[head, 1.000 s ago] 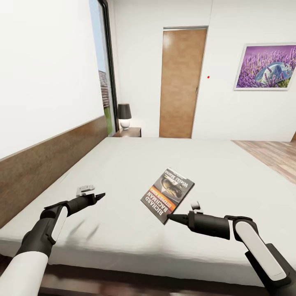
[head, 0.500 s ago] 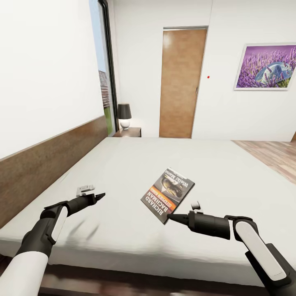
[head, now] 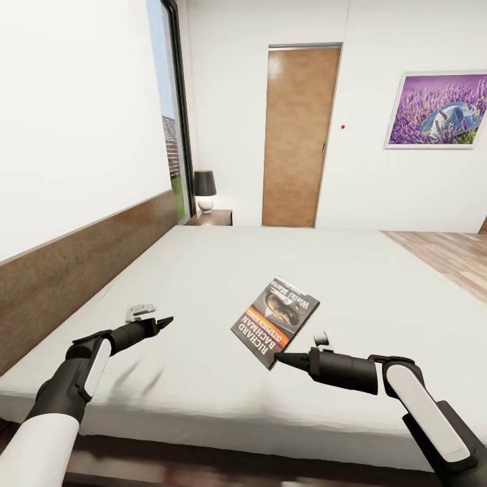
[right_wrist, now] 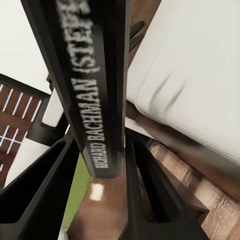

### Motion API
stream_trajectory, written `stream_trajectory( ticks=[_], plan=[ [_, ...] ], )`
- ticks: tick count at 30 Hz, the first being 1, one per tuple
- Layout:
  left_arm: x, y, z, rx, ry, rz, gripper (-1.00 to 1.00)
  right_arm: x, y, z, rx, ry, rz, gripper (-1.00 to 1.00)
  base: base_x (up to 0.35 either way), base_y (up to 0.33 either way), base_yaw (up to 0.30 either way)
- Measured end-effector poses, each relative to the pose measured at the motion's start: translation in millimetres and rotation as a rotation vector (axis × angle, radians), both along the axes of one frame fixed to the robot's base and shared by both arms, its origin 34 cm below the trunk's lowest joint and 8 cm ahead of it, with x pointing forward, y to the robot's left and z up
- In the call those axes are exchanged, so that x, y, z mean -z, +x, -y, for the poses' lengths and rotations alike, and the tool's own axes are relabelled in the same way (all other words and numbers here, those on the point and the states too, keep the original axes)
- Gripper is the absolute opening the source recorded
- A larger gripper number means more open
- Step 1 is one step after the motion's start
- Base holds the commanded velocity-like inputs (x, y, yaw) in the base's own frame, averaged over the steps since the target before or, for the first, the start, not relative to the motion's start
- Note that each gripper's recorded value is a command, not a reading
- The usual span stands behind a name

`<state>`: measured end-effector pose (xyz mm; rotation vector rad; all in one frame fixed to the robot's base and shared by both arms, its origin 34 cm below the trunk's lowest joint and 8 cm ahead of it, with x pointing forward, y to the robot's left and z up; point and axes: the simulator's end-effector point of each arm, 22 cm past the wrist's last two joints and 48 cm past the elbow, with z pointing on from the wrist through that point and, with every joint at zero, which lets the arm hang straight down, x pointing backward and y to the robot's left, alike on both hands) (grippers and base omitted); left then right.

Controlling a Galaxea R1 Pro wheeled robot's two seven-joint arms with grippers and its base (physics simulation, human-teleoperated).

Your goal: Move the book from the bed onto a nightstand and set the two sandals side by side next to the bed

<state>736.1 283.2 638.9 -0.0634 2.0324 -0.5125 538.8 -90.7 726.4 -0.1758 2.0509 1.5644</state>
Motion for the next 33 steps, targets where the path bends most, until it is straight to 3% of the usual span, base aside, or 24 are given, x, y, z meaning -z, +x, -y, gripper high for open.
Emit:
stream_trajectory(
  ticks=[16,24,33],
  plan=[
    [0,0,0,0.0,0.0,0.0,1.0,1,-1,-2,-0.002,-0.005,0.002,-1.0,0.002,0.0,0.0],
    [0,0,1,0.001,0.0,-0.004,1.0,6,0,-1,0.002,-0.033,0.007,-1.0,0.0,0.0,0.0],
    [-13,2,15,0.039,0.025,-0.009,1.0,-7,5,-1,0.005,-0.04,0.007,-1.0,0.0,0.0,0.0]
  ],
)
